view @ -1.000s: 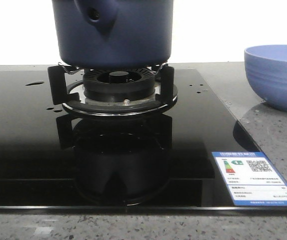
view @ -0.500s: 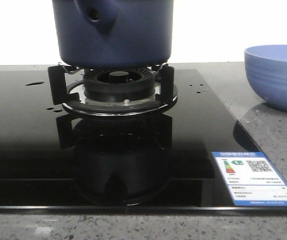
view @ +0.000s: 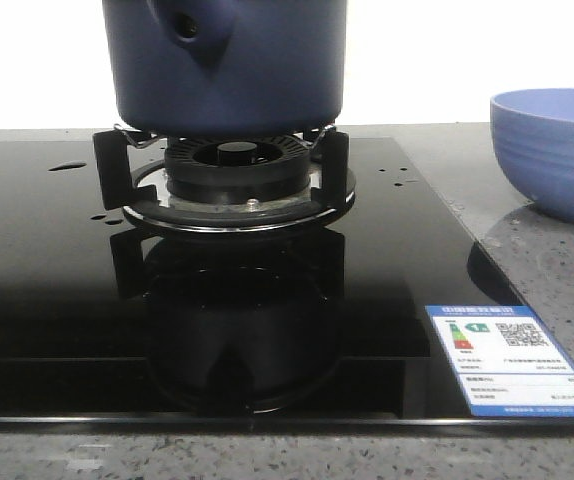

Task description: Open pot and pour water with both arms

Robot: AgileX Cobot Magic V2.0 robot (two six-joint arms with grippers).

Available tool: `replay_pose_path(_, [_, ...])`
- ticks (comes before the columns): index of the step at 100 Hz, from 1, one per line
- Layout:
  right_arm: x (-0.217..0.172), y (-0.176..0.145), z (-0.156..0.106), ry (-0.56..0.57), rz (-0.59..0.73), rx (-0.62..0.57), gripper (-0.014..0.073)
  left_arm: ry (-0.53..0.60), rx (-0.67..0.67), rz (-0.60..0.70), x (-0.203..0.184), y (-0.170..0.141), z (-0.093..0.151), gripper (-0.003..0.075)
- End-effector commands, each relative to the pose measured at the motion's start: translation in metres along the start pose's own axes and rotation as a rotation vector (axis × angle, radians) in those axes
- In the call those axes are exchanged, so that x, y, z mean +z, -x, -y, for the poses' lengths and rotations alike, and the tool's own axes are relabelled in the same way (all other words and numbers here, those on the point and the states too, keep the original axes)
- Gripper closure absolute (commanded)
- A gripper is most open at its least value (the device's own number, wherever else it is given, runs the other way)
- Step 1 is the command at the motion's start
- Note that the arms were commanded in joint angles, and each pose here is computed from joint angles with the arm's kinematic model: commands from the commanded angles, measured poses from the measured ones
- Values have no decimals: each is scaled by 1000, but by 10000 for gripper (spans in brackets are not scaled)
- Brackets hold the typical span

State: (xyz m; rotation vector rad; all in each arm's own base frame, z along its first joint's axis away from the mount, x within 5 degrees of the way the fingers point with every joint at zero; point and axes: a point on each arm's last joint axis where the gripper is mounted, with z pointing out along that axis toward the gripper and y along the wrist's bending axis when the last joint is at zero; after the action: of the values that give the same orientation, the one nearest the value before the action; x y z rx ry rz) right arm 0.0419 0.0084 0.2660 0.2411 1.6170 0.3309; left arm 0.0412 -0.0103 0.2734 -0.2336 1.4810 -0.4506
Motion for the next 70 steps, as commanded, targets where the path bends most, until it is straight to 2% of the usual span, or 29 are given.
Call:
replay_pose_path(1, [2,28,-10,-17,-50,-69,637,-28,132,-13,2,31,17,740])
replay_pose_path(15, [19,53,-21,-21,-214,-154,641,-79,219,-149,15,55,37,739])
replay_pose_path(32, [34,68,-28,10,-257,-171,640,-161,261,-199,26,70,51,738])
replay_pose_path(41, [35,71,-33,52,-259,-193,607,-246,255,-196,30,73,59,692])
replay_pose_path(48, [36,71,-35,75,-264,-195,508,-317,251,-189,33,75,65,603])
replay_pose_path(53, [35,71,-36,84,-265,-188,398,-354,243,-188,36,76,68,517])
replay_pose_path(58, [35,71,-36,88,-266,-184,251,-383,229,-195,41,76,71,416])
replay_pose_path(63, [35,71,-36,91,-263,-182,136,-409,201,-199,46,76,73,346])
replay_pose_path(70, [35,71,-37,93,-261,-182,52,-449,199,-225,54,72,76,300])
